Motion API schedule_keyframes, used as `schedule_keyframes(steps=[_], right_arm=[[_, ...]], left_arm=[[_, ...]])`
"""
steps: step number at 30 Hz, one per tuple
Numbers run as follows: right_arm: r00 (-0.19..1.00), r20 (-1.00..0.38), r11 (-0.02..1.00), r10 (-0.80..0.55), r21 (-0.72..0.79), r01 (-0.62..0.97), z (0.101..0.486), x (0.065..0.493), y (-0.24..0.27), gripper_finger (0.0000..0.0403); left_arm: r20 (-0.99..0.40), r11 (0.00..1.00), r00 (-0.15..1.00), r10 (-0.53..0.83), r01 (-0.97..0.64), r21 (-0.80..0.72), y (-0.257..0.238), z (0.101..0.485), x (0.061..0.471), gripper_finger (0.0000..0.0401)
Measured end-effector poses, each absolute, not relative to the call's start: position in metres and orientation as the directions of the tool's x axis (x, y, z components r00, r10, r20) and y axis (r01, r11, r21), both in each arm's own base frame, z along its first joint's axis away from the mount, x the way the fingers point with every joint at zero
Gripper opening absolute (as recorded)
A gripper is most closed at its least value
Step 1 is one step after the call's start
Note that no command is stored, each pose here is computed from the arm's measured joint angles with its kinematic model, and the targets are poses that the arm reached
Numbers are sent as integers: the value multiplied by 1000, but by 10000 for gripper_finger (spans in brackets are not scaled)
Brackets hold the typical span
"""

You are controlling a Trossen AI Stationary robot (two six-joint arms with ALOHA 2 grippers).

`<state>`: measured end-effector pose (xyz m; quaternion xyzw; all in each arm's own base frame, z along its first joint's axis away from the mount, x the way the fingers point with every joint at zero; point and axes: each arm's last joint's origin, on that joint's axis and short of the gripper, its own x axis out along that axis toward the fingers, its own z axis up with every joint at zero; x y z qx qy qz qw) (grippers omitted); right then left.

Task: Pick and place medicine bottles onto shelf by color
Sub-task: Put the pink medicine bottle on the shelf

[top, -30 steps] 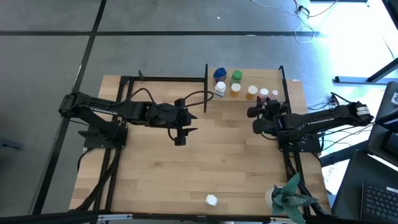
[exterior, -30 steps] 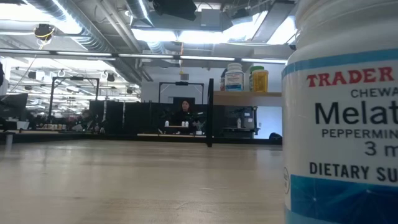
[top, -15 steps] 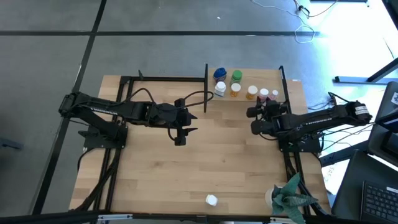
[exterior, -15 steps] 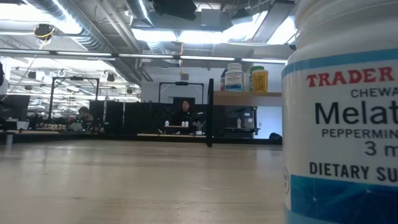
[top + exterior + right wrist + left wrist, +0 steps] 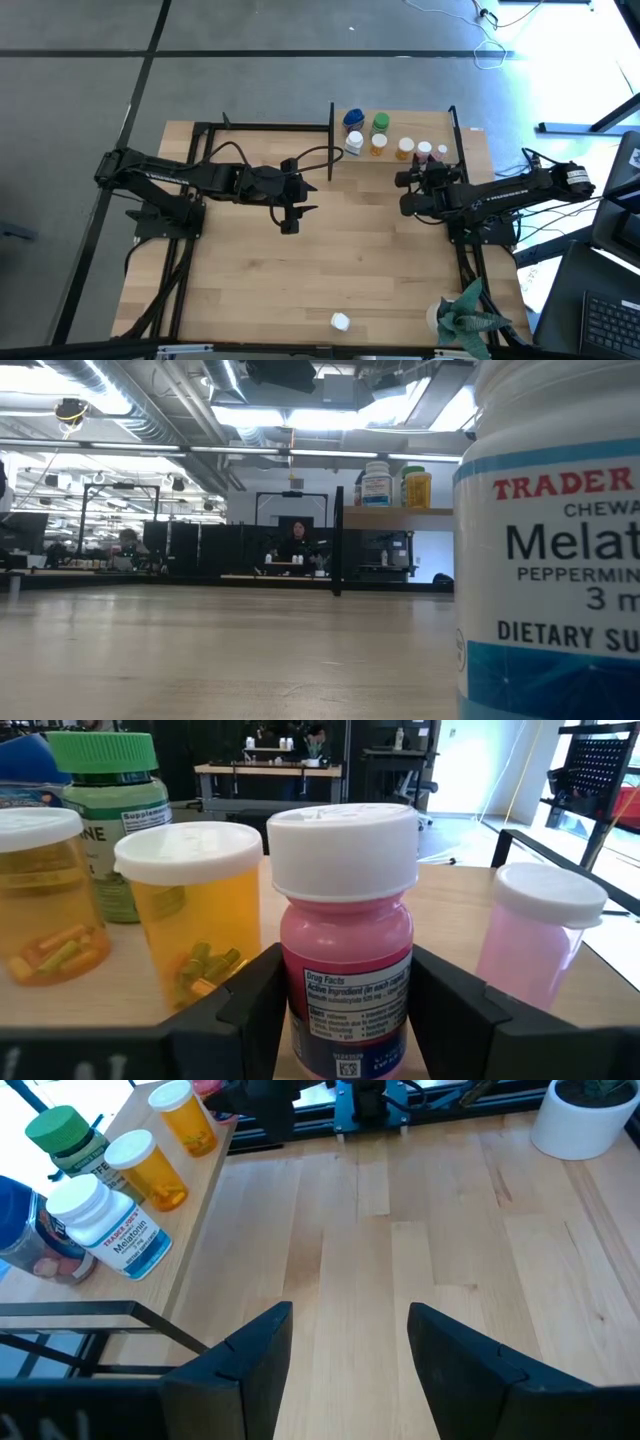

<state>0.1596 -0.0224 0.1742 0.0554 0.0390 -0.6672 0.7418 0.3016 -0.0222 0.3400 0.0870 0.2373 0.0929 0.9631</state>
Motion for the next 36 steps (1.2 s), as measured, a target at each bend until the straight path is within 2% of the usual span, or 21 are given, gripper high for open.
schedule_keyframes(steps=[9, 21, 36], right_arm=[[107, -133, 108, -985, 2, 994, 174, 160, -22, 188], [122, -163, 124, -979, 1, 992, 173, 160, -22, 242], [108, -132, 109, -985, 5, 994, 174, 160, -22, 244]], left_arm=[[-441, 968, 870, 220, -137, 212, -22, 340, 302, 193], [-441, 968, 870, 220, -137, 211, -22, 340, 302, 193], [-441, 968, 870, 219, -137, 212, -22, 340, 302, 193]])
